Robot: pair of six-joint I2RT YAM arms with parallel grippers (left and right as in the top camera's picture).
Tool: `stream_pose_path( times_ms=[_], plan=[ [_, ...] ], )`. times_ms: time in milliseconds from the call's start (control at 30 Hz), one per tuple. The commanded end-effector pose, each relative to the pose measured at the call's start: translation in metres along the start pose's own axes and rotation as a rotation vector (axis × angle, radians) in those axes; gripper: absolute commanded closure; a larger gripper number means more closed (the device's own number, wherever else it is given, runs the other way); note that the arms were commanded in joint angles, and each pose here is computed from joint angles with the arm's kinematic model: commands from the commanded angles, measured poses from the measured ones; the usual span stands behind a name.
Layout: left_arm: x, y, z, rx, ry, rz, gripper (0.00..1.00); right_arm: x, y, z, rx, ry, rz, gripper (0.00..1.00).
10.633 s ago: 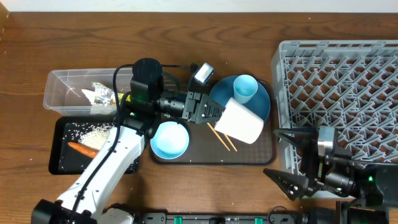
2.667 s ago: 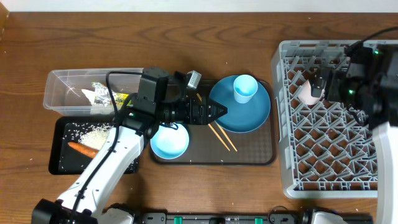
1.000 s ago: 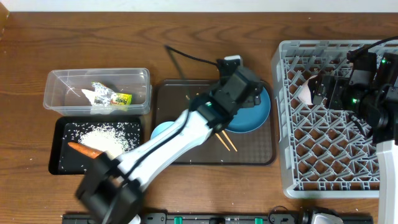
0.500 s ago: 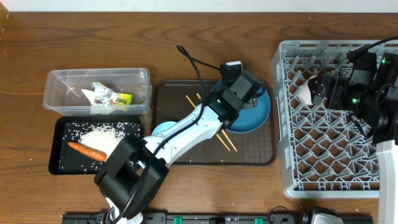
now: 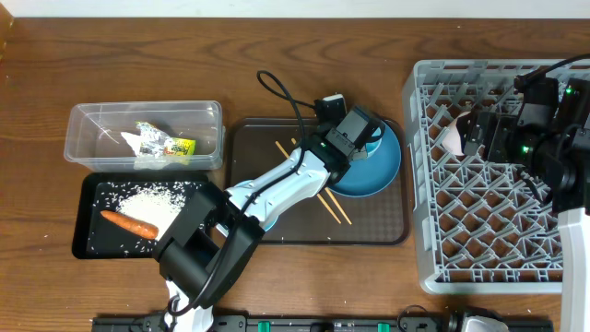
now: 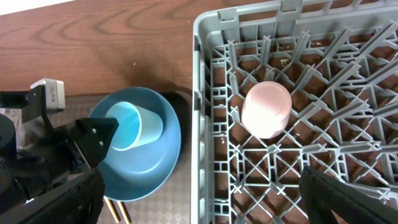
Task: Sort waste into correct bins and load items into the dishwasher rack
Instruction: 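Move the left gripper to the light-blue cup on the plate and grasp it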
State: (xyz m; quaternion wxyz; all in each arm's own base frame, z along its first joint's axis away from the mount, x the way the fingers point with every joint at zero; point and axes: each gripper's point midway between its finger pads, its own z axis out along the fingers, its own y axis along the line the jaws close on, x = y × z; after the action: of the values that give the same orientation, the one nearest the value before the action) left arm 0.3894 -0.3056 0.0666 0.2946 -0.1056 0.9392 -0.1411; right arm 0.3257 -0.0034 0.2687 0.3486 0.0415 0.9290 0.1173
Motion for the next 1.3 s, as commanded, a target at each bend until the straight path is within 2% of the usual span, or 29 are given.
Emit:
stream_pose_path(
  times_ms=[0, 67, 200, 300, 333, 700, 900, 1167, 1267],
  plan=[
    [0.001, -0.002, -0.001, 0.017, 0.017, -0.029, 0.68, -0.004, 0.000, -0.005, -0.005, -0.017, -0.002, 0.01],
    [-0.003, -0.003, -0.004, 0.026, 0.012, -0.034, 0.75, -0.004, 0.000, -0.005, -0.005, -0.017, -0.002, 0.01],
    [-0.015, -0.008, -0.017, 0.061, -0.001, -0.052, 0.80, -0.004, 0.000, -0.005, -0.005, -0.017, -0.002, 0.01],
    [-0.022, -0.016, -0.030, 0.128, 0.027, -0.072, 0.93, -0.004, 0.000, -0.005, -0.005, -0.017, -0.002, 0.01],
    [-0.025, -0.019, -0.034, 0.153, 0.042, -0.081, 0.94, -0.004, 0.000, -0.005, -0.005, -0.017, -0.002, 0.01],
    [-0.052, -0.009, -0.072, 0.373, 0.245, -0.196, 0.94, -0.004, 0.000, -0.005, -0.005, -0.017, -0.002, 0.01],
    [-0.066, 0.001, -0.094, 0.554, 0.363, -0.194, 0.94, -0.004, 0.000, -0.005, -0.005, -0.017, -0.002, 0.01],
    [-0.074, 0.021, -0.115, 0.713, 0.448, -0.143, 0.94, -0.004, 0.000, -0.005, -0.005, -0.017, -0.002, 0.01],
    [-0.072, 0.035, -0.116, 0.699, 0.469, -0.153, 0.94, -0.004, 0.000, -0.005, -0.005, -0.017, -0.002, 0.01]
  ],
)
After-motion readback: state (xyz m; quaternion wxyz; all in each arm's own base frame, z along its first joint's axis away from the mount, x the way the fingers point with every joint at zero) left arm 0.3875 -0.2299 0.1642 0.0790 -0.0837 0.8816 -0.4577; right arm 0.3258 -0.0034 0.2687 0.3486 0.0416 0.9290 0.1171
